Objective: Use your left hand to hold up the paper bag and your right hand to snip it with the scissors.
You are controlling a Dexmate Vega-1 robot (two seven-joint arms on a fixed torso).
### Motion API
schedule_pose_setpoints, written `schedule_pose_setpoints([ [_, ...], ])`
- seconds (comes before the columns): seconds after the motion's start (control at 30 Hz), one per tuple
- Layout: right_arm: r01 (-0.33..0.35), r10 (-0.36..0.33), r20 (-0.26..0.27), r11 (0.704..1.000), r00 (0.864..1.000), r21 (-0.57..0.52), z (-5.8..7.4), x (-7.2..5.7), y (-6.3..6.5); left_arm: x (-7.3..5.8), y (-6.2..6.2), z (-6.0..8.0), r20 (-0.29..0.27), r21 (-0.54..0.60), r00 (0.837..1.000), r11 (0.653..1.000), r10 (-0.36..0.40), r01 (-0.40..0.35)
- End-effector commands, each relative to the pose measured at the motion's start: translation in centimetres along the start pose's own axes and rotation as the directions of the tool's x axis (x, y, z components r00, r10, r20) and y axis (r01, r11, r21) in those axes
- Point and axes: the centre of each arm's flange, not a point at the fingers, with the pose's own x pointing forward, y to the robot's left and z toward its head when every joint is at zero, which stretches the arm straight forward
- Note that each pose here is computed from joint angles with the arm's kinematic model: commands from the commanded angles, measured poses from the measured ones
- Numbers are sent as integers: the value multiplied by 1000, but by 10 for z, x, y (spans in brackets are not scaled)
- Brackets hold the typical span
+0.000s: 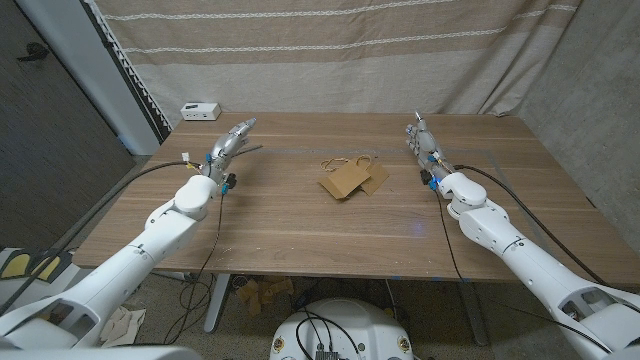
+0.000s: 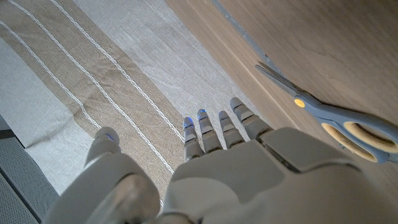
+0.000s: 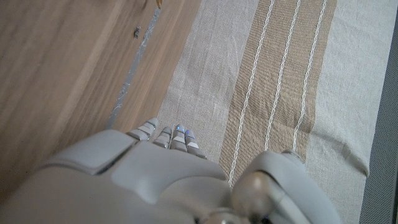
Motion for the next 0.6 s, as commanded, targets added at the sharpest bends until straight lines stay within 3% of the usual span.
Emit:
schedule_pose_setpoints([
  [0.03, 6, -6, -4, 1000, 1000, -15, 1, 1, -2, 4, -1, 0, -5, 81, 1000, 997, 20, -19],
  [0.2, 8, -8, -6, 1000, 1000, -11, 2, 2, -3, 3, -1, 4, -1, 156, 999, 987, 42, -42],
  [0.4, 4, -4, -11, 1000, 1000, -10, 2, 3, -2, 1, 0, 5, 8, 138, 996, 987, 87, -87],
  [0.6, 7, -7, -10, 1000, 1000, -10, 1, 2, 0, 1, 6, 9, 13, 215, 993, 970, 113, -113],
])
